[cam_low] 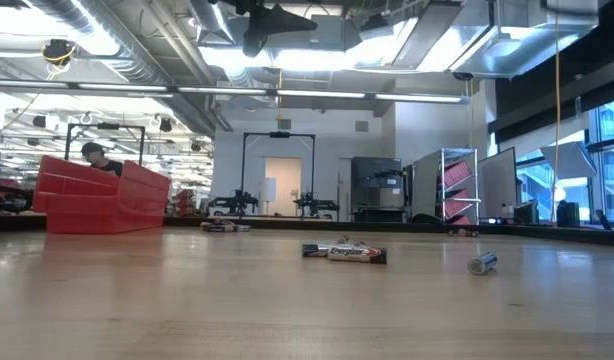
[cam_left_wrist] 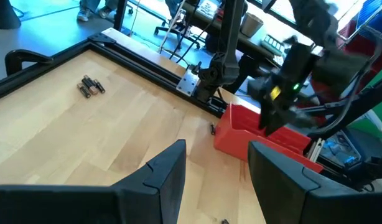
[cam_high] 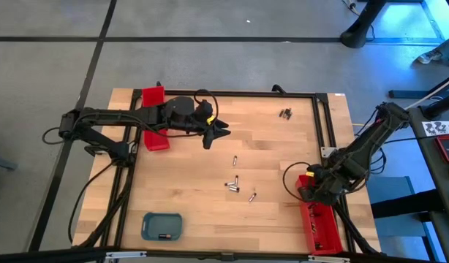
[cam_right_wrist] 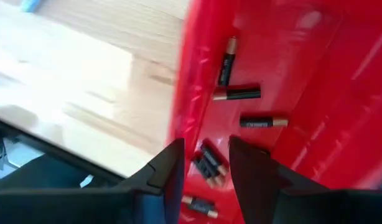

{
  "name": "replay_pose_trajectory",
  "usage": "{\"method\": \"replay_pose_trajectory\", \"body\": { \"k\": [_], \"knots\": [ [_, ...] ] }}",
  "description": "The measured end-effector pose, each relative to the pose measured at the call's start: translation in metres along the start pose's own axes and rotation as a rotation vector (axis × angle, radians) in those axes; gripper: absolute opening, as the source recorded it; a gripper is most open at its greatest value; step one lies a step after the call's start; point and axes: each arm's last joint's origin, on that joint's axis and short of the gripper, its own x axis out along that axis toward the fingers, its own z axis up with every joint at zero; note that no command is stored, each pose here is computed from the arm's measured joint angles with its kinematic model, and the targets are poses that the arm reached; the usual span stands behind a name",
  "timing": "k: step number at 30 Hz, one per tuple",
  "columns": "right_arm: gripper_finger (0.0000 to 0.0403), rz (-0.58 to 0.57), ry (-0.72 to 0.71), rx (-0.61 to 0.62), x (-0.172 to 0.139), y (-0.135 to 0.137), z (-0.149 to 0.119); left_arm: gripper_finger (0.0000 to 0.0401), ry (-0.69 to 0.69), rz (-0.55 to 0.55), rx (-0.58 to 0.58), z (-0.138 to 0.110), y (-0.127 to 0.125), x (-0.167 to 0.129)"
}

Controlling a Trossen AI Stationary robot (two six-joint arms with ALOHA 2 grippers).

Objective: Sort batteries
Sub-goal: Put the large black battery into the blue bin

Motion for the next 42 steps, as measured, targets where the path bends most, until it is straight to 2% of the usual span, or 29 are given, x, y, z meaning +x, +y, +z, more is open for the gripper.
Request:
{"method": "replay_pose_trajectory", "body": {
  "k": [4,7,9,12,15,19,24,30,34,37,42],
  "knots": [
    [0.0124,0.042,-0.104,-0.003,-0.029,0.007,-0.001,0.0162,0.039,0.019,0.022,-0.004,0.002,0.000],
    [0.0122,0.126,-0.232,-0.008,-0.051,0.013,0.000,0.0162,0.095,0.088,0.017,-0.010,0.006,-0.001],
    [0.0122,0.225,-0.360,-0.020,-0.063,0.019,0.002,0.0162,0.145,0.151,0.018,-0.016,0.010,-0.002],
    [0.0122,0.385,-0.634,-0.034,-0.076,0.027,0.008,0.0162,0.252,0.251,0.039,-0.026,0.018,-0.006],
    [0.0122,0.472,-0.854,0.014,-0.084,0.032,0.019,0.0162,0.386,0.368,-0.037,-0.037,0.035,-0.010],
    [0.0122,0.414,-0.906,0.091,-0.086,0.037,0.040,0.0162,0.548,0.534,-0.165,-0.048,0.068,-0.012],
    [0.0122,0.272,-0.892,0.042,-0.087,0.044,0.067,0.0164,0.638,0.641,-0.226,-0.055,0.106,-0.003],
    [0.0122,0.125,-0.869,-0.113,-0.092,0.048,0.096,0.0204,0.680,0.742,-0.311,-0.062,0.146,0.007],
    [0.0122,0.054,-0.883,-0.187,-0.095,0.046,0.108,0.0231,0.614,0.858,-0.391,-0.060,0.171,0.006],
    [0.0122,0.006,-0.894,-0.245,-0.096,0.045,0.114,0.0230,0.584,0.906,-0.429,-0.060,0.193,0.006],
    [0.0122,-0.005,-0.899,-0.272,-0.097,0.046,0.116,0.0198,0.610,0.925,-0.421,-0.069,0.222,0.012]
  ]
}}
